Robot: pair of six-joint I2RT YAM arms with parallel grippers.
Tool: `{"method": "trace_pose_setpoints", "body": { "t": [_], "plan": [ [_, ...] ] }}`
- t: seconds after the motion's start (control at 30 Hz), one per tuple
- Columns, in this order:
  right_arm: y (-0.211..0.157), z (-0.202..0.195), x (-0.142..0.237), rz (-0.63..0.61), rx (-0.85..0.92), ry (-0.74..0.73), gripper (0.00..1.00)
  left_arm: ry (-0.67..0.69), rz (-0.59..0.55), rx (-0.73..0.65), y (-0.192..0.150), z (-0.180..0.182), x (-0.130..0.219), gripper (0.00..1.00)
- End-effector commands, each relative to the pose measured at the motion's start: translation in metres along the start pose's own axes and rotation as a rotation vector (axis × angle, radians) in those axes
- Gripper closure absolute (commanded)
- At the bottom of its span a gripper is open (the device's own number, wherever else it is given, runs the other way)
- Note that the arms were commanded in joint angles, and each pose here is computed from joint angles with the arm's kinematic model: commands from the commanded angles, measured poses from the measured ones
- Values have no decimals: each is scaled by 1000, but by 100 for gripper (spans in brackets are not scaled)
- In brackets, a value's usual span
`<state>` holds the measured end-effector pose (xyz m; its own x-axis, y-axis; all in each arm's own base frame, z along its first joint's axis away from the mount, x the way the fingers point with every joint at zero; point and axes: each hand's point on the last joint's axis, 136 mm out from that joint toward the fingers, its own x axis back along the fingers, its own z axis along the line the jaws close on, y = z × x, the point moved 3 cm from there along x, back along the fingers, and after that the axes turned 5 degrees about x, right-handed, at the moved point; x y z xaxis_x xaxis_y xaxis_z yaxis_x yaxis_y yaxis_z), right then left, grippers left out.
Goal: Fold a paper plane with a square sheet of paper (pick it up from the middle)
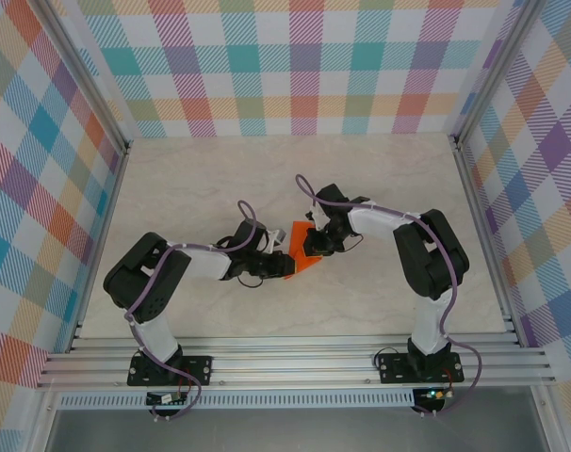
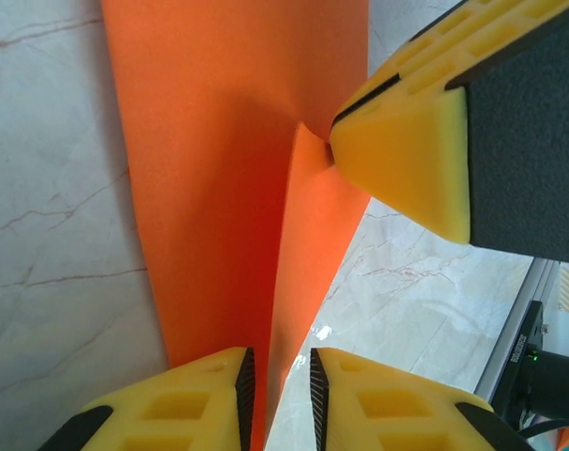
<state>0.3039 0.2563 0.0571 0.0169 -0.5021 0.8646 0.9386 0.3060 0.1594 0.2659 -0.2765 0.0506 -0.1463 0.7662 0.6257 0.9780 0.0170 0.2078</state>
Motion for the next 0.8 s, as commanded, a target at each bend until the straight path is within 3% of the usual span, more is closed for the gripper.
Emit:
{"method": "trace_pose_setpoints", "body": {
  "t": [0.0, 0.2, 0.47, 0.77],
  "plan": [
    [6, 0, -2, -2, -7, -10, 86, 4, -17, -8, 0, 1, 10, 75],
    [6, 0, -3, 2, -6, -8, 86, -1, -20, -12, -3, 0, 12, 80],
    [9, 7, 7, -18, 4, 1, 82, 19, -39, 15, -3, 7, 11, 93],
    [5, 18, 30, -71, 15, 37, 74, 26, -91, 68, -1, 14, 10, 97]
  ]
}}
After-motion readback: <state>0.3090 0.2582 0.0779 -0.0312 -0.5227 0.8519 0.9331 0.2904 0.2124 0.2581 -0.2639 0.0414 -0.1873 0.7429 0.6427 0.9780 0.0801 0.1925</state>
